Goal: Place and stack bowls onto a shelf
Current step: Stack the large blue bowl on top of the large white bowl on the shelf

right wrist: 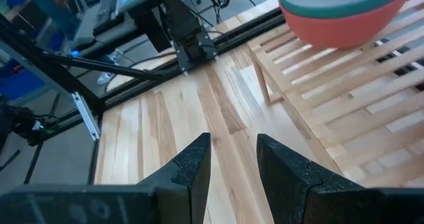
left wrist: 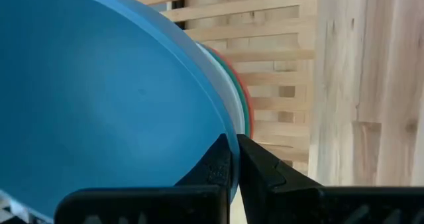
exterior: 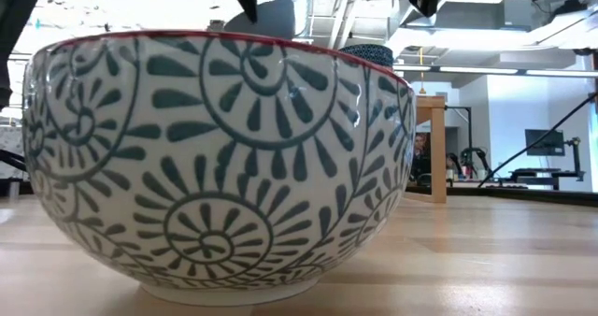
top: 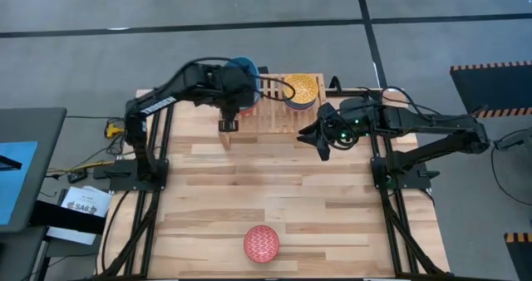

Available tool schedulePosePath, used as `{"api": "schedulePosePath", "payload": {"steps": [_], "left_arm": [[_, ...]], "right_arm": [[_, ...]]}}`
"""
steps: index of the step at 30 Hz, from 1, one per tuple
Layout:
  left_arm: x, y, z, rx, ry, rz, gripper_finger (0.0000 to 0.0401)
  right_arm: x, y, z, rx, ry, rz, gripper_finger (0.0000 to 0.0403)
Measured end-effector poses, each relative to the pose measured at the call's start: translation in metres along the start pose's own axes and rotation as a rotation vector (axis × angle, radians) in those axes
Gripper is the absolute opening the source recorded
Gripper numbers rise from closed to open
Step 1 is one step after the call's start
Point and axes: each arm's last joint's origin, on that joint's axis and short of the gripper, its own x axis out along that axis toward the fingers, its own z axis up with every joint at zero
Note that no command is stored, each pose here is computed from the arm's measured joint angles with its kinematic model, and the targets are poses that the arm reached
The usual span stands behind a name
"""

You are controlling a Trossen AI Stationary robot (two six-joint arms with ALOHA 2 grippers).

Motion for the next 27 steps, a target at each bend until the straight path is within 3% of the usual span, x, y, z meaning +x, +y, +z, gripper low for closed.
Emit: {"api": "schedulePosePath", "payload": {"steps": [5,15,27], "left_arm": [[0.007,-0.005,0.004,0.028,0.005,-0.069,0.0],[0.008,0.004,-0.001,-0.018,-0.002,-0.103,0.0],[0.008,0.007,-0.003,-0.007,0.011,-0.069,0.0015]], "right_arm": [[0.006,0.001,-0.003,-0.004,0.026,-0.002,0.015],[0.027,0.007,-0.013,-0.021,0.094,0.003,0.015],[0.016,0.009,-0.009,-0.022,0.06,0.02,0.015]]}}
